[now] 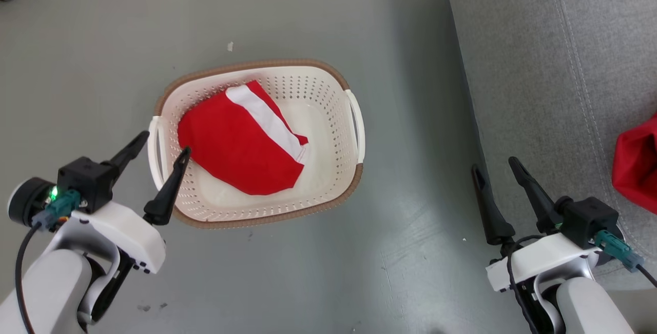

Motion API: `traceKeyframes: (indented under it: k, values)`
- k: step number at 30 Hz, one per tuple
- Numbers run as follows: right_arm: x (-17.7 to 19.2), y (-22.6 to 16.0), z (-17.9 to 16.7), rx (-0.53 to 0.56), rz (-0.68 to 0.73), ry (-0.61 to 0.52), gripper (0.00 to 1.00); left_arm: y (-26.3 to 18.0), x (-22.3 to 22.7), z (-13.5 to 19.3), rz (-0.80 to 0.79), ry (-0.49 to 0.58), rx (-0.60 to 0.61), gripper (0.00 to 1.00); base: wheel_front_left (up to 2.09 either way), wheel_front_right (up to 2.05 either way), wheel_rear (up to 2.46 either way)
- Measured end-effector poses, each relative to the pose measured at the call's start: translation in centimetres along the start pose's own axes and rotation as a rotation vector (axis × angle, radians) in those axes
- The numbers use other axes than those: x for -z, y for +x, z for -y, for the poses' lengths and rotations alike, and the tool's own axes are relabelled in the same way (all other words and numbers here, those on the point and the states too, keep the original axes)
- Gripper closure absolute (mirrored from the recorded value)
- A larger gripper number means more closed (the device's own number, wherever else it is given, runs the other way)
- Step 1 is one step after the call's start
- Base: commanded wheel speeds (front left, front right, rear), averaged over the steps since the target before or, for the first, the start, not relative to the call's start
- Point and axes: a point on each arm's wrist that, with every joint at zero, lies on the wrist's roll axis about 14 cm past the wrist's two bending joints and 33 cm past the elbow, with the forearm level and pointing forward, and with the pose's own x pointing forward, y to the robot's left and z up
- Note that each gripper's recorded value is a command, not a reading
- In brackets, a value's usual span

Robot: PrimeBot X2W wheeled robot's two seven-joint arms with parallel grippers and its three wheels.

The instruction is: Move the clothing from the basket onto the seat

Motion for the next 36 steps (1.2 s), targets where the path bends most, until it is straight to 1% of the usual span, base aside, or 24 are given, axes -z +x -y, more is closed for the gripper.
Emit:
traceKeyframes:
  k: [5,7,12,17,28,36]
  values:
    - [0.0,0.9,0.1,-0.001,0.005,0.005,0.0,1.4,0.9,0.0,-0.039,0.023,0.021,0.0,0.0,0.0,0.0]
    - [0.3,1.0,0.2,0.004,-0.005,0.009,0.0,2.1,1.6,-0.2,-0.071,0.047,0.029,0.0,0.0,0.0,0.0]
    - [0.9,1.2,0.5,0.012,-0.019,0.014,0.0,3.4,1.4,-0.4,-0.074,0.059,0.035,0.0,0.0,0.0,0.0]
    - [0.6,2.0,0.4,0.004,-0.008,0.013,0.0,4.7,1.5,-0.7,-0.086,0.068,0.035,0.0,0.0,0.0,0.0]
    - [1.8,2.0,0.7,0.015,-0.041,0.022,0.0,5.9,4.1,-0.8,-0.182,0.069,0.043,0.0,0.0,0.0,0.0]
    - [1.4,3.1,0.4,-0.001,-0.023,0.02,0.0,6.5,5.3,-0.5,-0.229,0.074,0.052,0.0,0.0,0.0,0.0]
